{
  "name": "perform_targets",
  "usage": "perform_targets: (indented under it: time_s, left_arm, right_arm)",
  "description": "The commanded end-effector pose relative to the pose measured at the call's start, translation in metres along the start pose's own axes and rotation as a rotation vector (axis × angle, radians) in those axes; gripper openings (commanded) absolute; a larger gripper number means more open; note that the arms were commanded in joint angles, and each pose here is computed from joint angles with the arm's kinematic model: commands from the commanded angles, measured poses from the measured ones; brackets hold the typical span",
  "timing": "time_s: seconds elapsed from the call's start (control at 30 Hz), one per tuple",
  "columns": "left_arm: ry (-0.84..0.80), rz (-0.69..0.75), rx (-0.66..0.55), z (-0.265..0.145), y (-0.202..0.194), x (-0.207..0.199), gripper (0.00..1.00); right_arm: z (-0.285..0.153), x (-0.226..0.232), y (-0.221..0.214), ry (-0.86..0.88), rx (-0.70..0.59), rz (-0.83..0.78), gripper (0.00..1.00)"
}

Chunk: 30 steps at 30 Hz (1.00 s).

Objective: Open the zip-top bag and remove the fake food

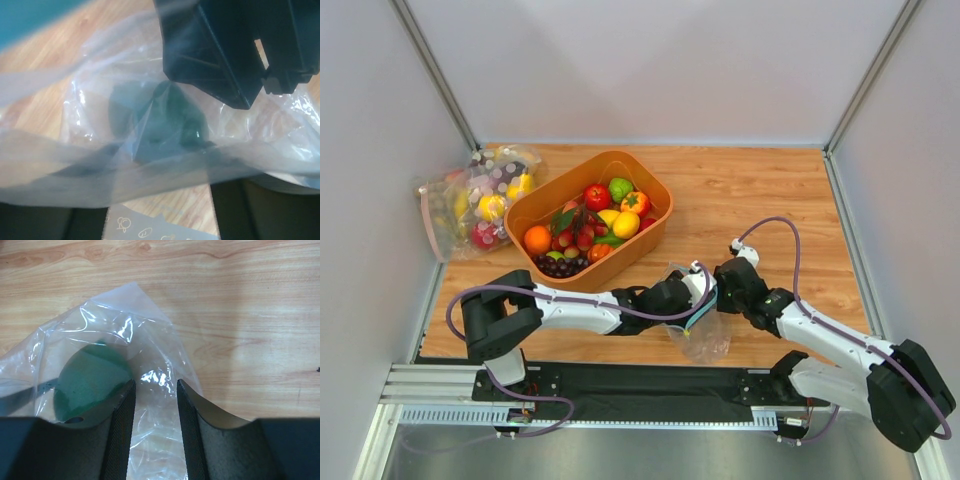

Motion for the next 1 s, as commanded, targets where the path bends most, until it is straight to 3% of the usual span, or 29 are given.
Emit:
perform_targets:
  time_s: [0.0,0.03,0.13,0.4,0.57,0.7,0.77,0.97]
  left_arm:
    - [-0.026,0.020,-0.036,0.003,0.006,-0.001,0.70]
    - [-0.032,0.024,-0.035,0.001,0.006,-0.002,0.63]
    - [-0.064,0.026,-0.029,-0.005,0.008,-0.003,0.53]
    - [-0.128,0.028,-0.042,-0.046,0.012,-0.001,0.46]
    - [-0.102,0.045,-0.045,-0.055,0.020,0.002,0.53]
    - [-0.071,0.054,-0.002,-0.039,0.013,0.003,0.76]
    - [-0.067,0.053,0.002,-0.033,0.013,0.002,0.81]
    - [-0.033,0.056,-0.007,-0.019,0.010,0.003,0.89]
  right_arm:
    - [-0.003,0.005,0.005,0.032,-0.022,-0.012,0.41]
    - [-0.002,0.005,0.005,0.033,-0.019,-0.014,0.41]
    - [-0.002,0.006,0.005,0.039,-0.019,-0.012,0.41]
    - [-0.003,0.003,0.004,0.028,-0.019,-0.022,0.40]
    - [-0.006,0.009,0.008,0.068,-0.041,-0.013,0.41]
    - [-0.007,0.013,0.015,0.071,-0.050,-0.019,0.44]
    - [-0.007,0.017,0.021,0.082,-0.057,-0.022,0.44]
    - [0.002,0.018,0.016,0.077,-0.014,-0.038,0.44]
Point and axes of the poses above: each gripper's point midway between its finger pads, its own z axis out along the fingers, its own x axis along the line the jaws close on, y = z × x, the point moved 7 cm from there along -z, back along the fingers, and after that the axes turned 7 degrees about -z, right-handed, at the moved point
